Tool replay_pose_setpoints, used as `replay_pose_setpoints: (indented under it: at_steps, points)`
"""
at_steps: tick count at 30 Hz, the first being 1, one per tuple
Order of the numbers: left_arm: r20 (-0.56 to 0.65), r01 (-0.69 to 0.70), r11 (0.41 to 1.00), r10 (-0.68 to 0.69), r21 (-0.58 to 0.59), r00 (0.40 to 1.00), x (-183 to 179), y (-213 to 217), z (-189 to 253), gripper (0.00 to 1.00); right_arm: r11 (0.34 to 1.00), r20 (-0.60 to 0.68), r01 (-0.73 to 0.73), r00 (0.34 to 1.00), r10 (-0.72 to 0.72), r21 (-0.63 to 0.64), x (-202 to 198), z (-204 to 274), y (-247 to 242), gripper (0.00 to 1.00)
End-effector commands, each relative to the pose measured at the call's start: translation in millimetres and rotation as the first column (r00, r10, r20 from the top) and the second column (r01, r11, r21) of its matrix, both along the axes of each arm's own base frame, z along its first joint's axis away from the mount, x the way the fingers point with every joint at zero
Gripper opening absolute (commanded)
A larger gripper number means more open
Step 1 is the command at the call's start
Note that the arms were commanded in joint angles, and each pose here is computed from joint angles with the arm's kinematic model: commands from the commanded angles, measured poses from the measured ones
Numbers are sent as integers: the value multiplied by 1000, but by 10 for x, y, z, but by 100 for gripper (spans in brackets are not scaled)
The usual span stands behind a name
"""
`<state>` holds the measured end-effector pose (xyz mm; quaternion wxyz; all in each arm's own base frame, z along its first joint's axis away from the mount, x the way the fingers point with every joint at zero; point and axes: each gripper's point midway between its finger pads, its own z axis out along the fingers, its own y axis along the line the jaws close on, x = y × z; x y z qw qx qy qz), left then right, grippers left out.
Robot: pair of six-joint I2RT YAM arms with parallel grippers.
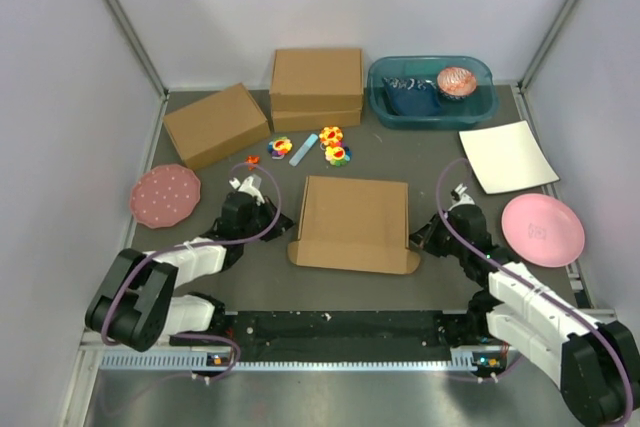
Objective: Fold the paper box
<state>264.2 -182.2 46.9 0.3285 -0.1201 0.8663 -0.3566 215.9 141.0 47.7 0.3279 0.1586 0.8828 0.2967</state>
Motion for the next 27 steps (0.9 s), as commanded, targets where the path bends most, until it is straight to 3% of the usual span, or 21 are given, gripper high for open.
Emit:
replay_pose_setpoints:
  at_steps: [1,12,21,27]
  points:
    - [83,22,998,-16,-64,996,161,-118,241,6,1000,52,-6,999,5,17,55,77,48,0]
    - [178,205,957,-169,-205,969,-110,-463,517,6,996,126,-83,989,79,30,65,319,199,0]
    - [210,252,946,-209,-204,955,-293,-448,698,6,991,230,-110,969,91,71,74,838,253,0]
    - [245,281,940,-231,-191,941,-411,-413,938,8,980,228,-165,964,136,112,-52,1089,323,0]
